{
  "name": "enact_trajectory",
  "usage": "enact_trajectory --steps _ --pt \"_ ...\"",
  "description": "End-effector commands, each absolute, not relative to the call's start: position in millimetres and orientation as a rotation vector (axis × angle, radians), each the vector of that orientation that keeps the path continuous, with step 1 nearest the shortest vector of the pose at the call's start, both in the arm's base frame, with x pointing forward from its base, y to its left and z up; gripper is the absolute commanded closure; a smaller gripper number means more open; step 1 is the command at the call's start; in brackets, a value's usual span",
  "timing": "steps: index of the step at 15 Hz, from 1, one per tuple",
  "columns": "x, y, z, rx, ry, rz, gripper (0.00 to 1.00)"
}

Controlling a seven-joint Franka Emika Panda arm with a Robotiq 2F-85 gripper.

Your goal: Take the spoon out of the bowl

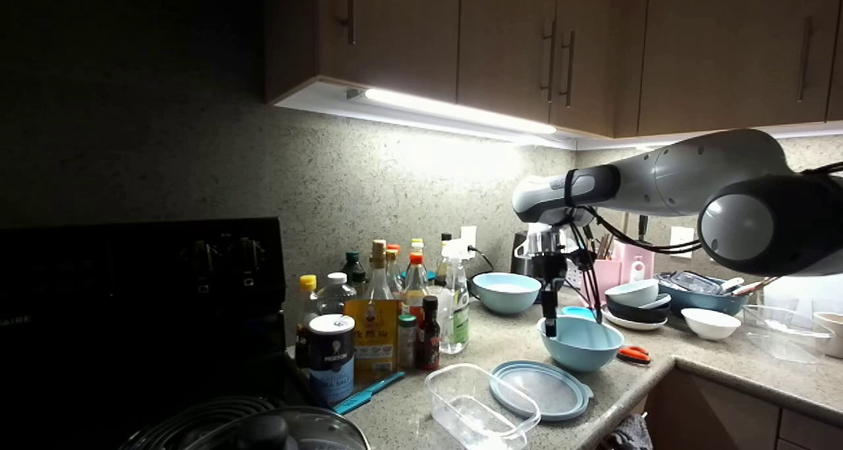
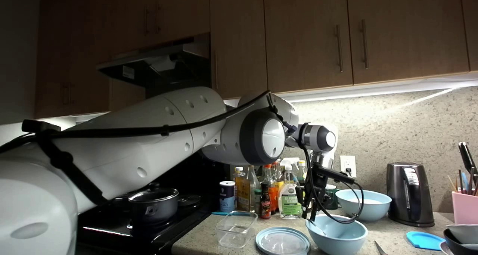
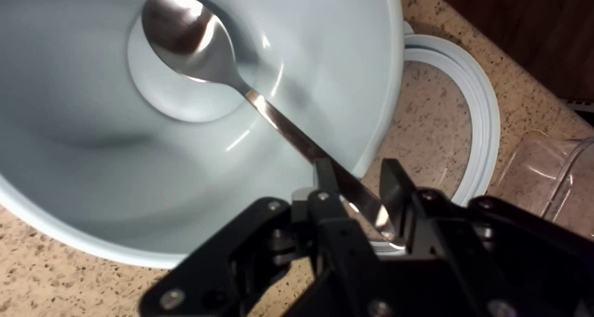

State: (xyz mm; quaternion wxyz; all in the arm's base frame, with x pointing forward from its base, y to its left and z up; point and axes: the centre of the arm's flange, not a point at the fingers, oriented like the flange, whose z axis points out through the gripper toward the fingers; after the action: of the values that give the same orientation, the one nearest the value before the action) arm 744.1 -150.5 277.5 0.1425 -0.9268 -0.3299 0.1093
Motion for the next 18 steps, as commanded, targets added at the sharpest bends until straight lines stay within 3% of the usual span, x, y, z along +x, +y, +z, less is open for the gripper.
enact_trajectory --steps 1,2,3,4,5,8,9,11,17,18 --pt "754.4 -155.4 284.7 -2.635 -0.986 0.312 0.98" --pt "754.0 -155.9 285.3 -2.637 -0.978 0.313 1.0" --pt "753.0 -156.1 286.0 -2.645 -0.962 0.313 0.62" --pt "752.3 -156.2 286.5 -2.649 -0.954 0.31 0.66" --pt "744.1 -151.6 280.5 -2.674 -0.951 0.311 0.9" --pt "744.0 -152.8 281.3 -2.675 -0.949 0.309 0.71" --pt "742.3 -151.9 281.7 -2.67 -0.963 0.303 0.41" --pt "740.8 -148.9 282.5 -2.675 -0.97 0.296 0.38" --pt "747.7 -139.2 279.8 -2.672 -0.987 0.304 0.01" --pt "748.7 -137.8 279.4 -2.666 -0.988 0.307 0.01"
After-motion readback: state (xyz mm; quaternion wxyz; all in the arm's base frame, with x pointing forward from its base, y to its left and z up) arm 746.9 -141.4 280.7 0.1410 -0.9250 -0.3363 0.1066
